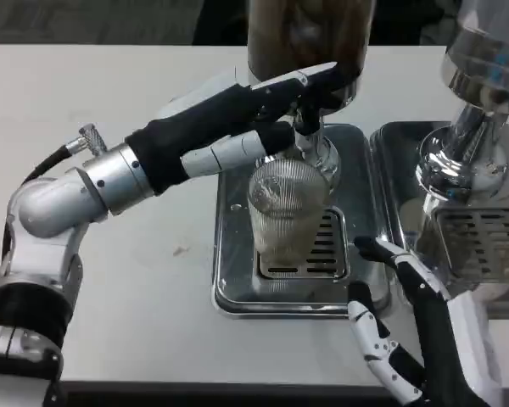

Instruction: Grasp the cup under the faucet to collect the drink, then remove the cup.

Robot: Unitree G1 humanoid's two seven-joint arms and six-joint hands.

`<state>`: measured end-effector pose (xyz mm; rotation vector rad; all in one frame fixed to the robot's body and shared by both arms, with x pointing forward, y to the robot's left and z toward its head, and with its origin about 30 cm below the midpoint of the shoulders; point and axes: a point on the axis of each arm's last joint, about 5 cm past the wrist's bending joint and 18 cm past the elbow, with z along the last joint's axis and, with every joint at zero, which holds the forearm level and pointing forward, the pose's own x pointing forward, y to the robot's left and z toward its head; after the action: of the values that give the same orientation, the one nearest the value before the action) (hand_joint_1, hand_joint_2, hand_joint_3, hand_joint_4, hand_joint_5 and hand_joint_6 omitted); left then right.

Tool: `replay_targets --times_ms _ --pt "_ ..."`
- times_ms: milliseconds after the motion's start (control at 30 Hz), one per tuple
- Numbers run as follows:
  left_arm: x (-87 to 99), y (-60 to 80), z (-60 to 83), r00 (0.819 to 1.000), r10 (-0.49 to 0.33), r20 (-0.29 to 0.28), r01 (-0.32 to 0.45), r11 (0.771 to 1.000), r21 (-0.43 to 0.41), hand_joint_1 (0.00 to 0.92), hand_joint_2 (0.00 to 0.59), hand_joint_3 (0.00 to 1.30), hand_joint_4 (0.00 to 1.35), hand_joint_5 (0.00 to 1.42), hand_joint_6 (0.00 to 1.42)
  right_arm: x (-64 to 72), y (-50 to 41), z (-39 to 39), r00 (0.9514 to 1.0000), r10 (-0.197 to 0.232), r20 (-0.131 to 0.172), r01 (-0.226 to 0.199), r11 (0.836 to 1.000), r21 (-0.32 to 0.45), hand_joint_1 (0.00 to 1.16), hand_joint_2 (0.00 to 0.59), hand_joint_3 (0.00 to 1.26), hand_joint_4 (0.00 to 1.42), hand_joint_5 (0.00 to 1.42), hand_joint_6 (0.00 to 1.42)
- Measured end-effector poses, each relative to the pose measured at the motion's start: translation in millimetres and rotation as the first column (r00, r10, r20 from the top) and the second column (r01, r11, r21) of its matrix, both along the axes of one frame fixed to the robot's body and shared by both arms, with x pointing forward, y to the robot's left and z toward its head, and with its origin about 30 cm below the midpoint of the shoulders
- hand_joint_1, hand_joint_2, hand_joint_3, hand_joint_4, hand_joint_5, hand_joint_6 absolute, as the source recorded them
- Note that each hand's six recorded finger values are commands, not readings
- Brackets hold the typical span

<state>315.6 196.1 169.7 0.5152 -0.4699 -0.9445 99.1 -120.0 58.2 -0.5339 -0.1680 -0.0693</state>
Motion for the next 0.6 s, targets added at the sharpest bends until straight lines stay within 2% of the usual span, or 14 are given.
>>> replay_targets --times_ms 300,600 --pt "-2.9 -2.9 1.7 0.996 0.005 0.093 -0.011 0.998 0.061 0.000 0.061 0.09 0.02 0.11 0.05 0.1 0.0 0.1 1.0000 -0.001 0.000 0.001 1.000 0.002 0.37 0.452 0.32 0.30 0.18 0.14" --pt "-4.6 -5.1 0.6 0.991 0.010 0.136 -0.021 0.997 0.081 0.000 0.066 0.09 0.02 0.11 0.05 0.2 0.3 0.1 1.0000 -0.002 0.000 0.002 1.000 0.004 0.37 0.452 0.32 0.30 0.18 0.14"
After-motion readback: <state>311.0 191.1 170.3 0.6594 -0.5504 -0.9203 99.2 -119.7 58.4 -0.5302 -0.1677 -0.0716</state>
